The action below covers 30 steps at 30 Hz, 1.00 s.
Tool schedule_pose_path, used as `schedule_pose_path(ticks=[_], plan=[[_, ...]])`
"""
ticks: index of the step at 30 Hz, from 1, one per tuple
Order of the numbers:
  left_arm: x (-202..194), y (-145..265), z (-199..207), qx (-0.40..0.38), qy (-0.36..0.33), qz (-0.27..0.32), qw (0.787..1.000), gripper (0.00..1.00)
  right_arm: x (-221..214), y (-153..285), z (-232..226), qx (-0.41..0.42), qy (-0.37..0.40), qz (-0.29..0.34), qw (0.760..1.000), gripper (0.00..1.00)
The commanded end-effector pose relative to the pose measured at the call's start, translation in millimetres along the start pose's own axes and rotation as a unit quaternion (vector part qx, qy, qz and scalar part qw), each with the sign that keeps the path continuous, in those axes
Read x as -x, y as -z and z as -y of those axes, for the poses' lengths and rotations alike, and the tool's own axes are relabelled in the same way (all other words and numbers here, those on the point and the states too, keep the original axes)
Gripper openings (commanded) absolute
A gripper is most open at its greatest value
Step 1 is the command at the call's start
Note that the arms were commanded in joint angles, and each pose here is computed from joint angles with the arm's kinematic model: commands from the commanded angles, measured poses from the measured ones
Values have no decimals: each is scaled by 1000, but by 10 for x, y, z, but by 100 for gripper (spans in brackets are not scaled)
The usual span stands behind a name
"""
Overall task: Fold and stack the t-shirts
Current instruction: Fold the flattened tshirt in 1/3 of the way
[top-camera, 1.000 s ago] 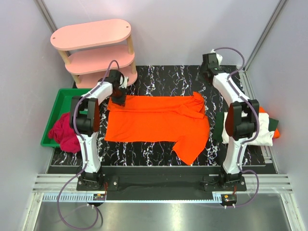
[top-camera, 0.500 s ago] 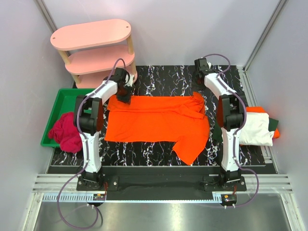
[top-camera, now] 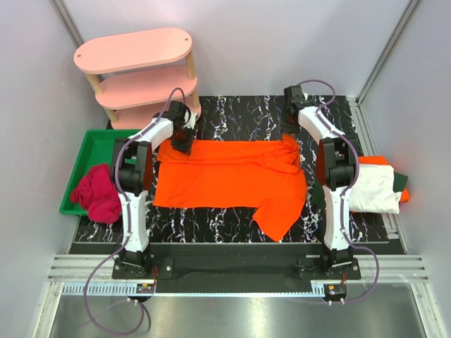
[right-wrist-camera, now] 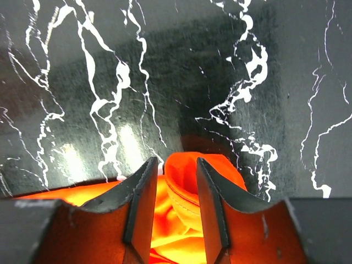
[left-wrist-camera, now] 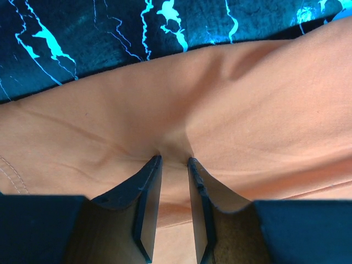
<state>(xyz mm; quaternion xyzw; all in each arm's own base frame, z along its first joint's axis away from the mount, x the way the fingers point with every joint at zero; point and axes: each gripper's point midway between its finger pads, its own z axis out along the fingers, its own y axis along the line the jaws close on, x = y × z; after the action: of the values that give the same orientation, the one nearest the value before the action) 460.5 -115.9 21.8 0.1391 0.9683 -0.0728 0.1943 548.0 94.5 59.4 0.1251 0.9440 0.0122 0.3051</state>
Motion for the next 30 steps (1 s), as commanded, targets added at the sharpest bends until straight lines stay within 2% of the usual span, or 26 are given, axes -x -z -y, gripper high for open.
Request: schedule_pose_path(ticks=[1,5,8,11,15,18,19,23,30], plan=[[46,-29,7,-11,-1,-2,1000,31,-93,-14,78,-13,1,-18,1000,41],[24,-48,9,-12,0,-7,1000,31,-172,-13,105,-17,1,-30,999,35],[10,-49,4,-11,0,-9,1000,31,-239,-16,129,-20,2,-39,999,27],[0,-44,-2,-9,-2,-11,1000,31,-285,-6,159,-27,3,-44,999,18],[-19,-38,-10,-6,-1,-12,1000,29,-291,27,223,-39,3,-42,998,0],[-26,-32,-32,-4,6,-12,1000,25,-269,67,278,-53,1,-34,998,0],[-38,-28,-50,-4,9,-14,1000,19,-261,76,319,-64,0,-30,998,0],[-49,-16,-85,-6,27,-13,1000,10,-178,167,442,-91,-6,-11,996,0],[-74,-11,-102,-4,29,-16,999,5,-83,256,657,-119,-27,5,992,0]])
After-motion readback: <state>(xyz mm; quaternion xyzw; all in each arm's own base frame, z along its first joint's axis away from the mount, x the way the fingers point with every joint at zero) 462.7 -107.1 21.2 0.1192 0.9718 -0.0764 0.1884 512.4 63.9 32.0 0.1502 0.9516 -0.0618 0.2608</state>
